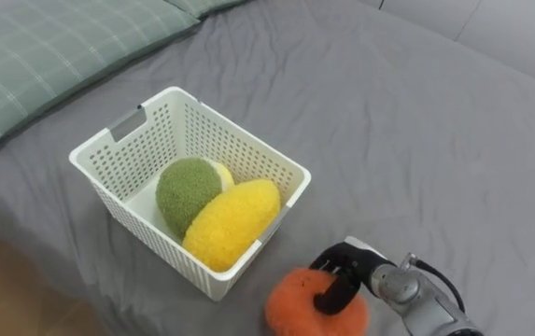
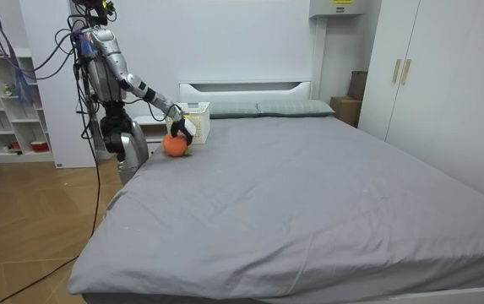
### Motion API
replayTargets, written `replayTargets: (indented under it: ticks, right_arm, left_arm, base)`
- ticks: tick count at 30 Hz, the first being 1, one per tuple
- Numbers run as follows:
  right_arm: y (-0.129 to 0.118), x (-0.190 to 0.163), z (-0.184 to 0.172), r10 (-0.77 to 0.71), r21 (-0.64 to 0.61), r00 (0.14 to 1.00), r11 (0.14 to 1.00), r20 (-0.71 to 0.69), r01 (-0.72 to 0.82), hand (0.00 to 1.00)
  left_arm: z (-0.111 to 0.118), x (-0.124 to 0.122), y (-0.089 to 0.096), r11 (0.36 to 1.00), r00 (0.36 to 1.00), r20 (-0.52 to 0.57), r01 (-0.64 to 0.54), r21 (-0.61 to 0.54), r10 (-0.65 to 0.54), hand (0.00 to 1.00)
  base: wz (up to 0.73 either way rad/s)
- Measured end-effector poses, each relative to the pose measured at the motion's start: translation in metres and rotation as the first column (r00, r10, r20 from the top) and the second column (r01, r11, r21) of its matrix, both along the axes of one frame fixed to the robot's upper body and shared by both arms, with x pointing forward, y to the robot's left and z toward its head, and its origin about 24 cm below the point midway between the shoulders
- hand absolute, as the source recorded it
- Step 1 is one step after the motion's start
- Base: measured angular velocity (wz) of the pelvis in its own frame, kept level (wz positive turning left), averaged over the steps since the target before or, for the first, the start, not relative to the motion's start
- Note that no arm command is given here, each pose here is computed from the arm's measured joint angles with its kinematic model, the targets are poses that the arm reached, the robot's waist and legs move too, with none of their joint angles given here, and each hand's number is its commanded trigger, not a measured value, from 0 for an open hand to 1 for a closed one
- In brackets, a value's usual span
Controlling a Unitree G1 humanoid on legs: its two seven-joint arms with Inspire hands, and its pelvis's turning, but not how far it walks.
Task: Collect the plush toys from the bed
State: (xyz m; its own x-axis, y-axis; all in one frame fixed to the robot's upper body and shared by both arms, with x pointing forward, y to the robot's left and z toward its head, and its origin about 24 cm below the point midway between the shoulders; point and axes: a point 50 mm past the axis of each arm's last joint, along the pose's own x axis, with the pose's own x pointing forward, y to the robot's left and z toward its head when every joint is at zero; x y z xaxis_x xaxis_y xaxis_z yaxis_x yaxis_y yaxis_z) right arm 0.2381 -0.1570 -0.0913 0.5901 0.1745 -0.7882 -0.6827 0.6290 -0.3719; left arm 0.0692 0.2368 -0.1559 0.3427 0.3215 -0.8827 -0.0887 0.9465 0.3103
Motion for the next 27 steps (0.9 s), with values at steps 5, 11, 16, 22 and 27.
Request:
replayTargets:
  ticks: [5,11,16,22,27]
  right_arm:
    - [0.0052,-0.0022,-0.0025,0.011,0.013,1.000,1.000,-0.012,-0.011,1.00]
    - [0.0078,-0.0018,-0.0024,0.009,0.017,1.000,1.000,0.005,-0.009,1.00]
    - [0.0063,-0.0027,-0.0038,0.001,0.007,1.000,1.000,0.005,-0.001,1.00]
    - [0.0058,-0.0026,-0.0039,-0.001,0.000,1.000,1.000,0.015,0.001,1.00]
    - [0.0041,-0.0001,-0.0016,-0.015,0.003,0.998,1.000,0.055,0.015,1.00]
  left_arm:
    - [-0.0006,0.0012,-0.0034,1.000,1.000,0.004,0.000,-0.008,0.000,0.00]
    - [-0.0005,0.0013,-0.0032,1.000,1.000,0.005,-0.001,-0.008,0.001,0.00]
    - [-0.0005,0.0010,-0.0030,1.000,1.000,0.004,-0.001,-0.008,0.001,0.00]
    - [-0.0001,0.0011,-0.0014,1.000,1.000,0.005,0.001,-0.004,-0.001,0.00]
    - [0.0010,0.0019,-0.0006,1.000,1.000,0.014,0.004,0.000,-0.004,0.00]
  base:
    - [0.00]
    - [0.00]
    - [0.01]
    - [0.00]
    - [0.05]
